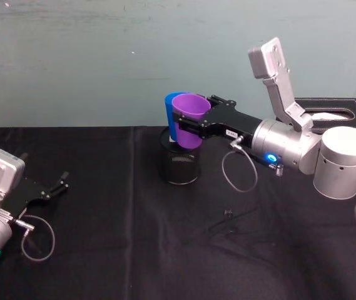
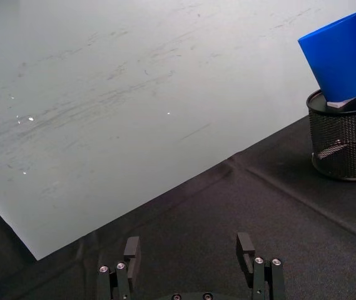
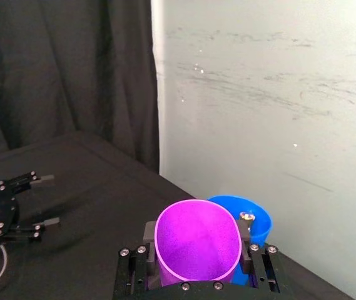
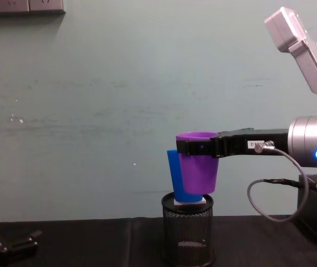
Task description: Pick up one cup with a gripper and tap it against the other cup.
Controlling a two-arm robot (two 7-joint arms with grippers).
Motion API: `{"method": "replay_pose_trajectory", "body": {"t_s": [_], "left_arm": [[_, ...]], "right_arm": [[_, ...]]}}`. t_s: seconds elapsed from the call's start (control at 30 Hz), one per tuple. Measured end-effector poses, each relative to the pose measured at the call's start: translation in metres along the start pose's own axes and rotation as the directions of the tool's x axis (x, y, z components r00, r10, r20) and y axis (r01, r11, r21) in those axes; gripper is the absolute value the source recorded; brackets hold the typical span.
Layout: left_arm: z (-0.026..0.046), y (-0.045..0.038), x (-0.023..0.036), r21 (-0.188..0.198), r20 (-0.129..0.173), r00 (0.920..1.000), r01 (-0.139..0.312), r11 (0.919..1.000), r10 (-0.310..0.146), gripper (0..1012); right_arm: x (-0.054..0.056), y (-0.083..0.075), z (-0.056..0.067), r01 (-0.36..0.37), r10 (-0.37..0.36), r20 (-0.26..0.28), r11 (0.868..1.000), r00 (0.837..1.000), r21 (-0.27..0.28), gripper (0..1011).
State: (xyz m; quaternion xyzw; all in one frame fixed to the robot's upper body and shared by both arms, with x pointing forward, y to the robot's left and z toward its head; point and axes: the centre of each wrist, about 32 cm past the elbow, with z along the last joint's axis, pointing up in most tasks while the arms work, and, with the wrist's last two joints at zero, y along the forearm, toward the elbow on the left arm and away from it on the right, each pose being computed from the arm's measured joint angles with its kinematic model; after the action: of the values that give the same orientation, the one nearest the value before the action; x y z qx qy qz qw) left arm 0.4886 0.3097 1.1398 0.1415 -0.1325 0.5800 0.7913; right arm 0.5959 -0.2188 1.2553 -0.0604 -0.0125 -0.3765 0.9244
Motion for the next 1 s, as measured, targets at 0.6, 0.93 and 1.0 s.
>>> {"method": "replay_pose_trajectory", "body": {"t_s": [0.6, 0.93, 1.0], "left_arm": [[0.0000, 0.0000, 0.0000, 0.000, 0.000, 1.0000, 0.000, 1.0000, 0.000, 1000], [0.0000, 0.0000, 0.0000, 0.000, 0.000, 1.0000, 0.000, 1.0000, 0.000, 1000], [0.0000, 0.0000, -0.0001, 0.000, 0.000, 1.0000, 0.000, 1.0000, 0.000, 1000]], "right_arm": [[0.014, 0.015, 0.002, 0.025, -0.025, -0.042, 1.000, 0.999, 0.011, 732], [0.013, 0.021, 0.007, 0.010, -0.009, -0.046, 1.000, 0.999, 0.025, 733], [0.013, 0.023, 0.008, 0.007, -0.006, -0.046, 1.000, 0.999, 0.026, 733]]}}
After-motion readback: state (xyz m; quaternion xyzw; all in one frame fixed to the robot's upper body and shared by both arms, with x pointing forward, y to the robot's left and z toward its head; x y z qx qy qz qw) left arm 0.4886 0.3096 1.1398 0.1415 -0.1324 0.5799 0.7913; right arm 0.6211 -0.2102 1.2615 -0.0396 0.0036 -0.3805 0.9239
